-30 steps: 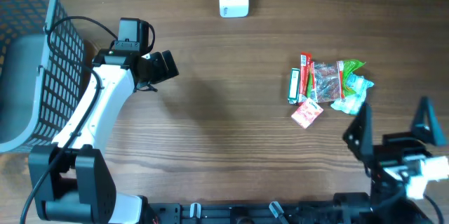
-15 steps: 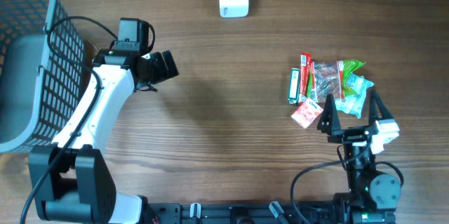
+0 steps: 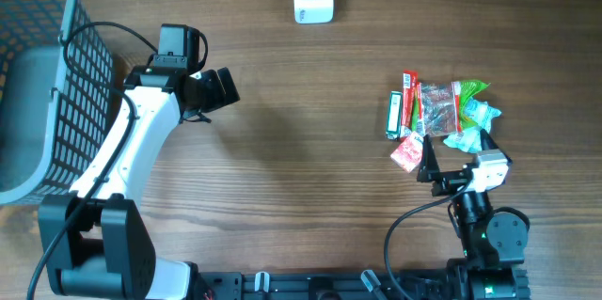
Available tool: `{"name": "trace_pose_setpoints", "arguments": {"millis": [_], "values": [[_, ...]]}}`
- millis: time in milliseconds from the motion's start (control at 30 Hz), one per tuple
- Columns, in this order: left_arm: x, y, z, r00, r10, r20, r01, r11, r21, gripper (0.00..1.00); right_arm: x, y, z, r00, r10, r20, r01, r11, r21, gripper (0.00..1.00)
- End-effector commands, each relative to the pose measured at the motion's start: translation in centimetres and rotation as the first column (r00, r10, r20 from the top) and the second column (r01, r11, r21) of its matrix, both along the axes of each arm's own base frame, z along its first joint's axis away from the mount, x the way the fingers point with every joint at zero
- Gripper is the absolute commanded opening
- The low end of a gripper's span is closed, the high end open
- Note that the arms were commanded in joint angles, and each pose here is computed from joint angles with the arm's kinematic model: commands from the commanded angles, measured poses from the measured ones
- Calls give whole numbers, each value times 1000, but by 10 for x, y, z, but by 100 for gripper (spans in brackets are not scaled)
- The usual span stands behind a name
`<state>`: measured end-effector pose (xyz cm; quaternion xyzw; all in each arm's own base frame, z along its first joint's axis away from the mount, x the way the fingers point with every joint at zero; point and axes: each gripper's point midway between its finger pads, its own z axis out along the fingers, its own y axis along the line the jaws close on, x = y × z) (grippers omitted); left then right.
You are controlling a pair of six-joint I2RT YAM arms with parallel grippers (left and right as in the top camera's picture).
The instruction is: Scan the item barcode
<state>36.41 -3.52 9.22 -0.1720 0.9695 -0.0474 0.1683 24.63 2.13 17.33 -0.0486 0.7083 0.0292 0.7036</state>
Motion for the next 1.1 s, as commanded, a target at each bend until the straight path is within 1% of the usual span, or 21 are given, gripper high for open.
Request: {"name": "trace_pose_setpoints", "arguments": {"millis": [0, 900, 1000, 1067], "values": [[1, 1, -1, 1000, -2, -3, 2, 1000, 4, 100, -1, 5, 3, 999, 26, 20, -25, 999, -47, 100], [1, 0, 4, 1000, -4, 12, 4, 1000, 2, 100, -1, 5, 3, 999, 26, 21, -25, 999, -47, 100], [1, -1, 34, 995, -5, 96, 6, 1000, -6, 100, -1, 5, 3, 999, 26, 21, -25, 999, -48, 100], [-3, 0, 73, 978, -3, 208, 7, 1000, -16, 100, -1, 5, 3, 999, 26, 21, -25, 999, -47, 100]]}}
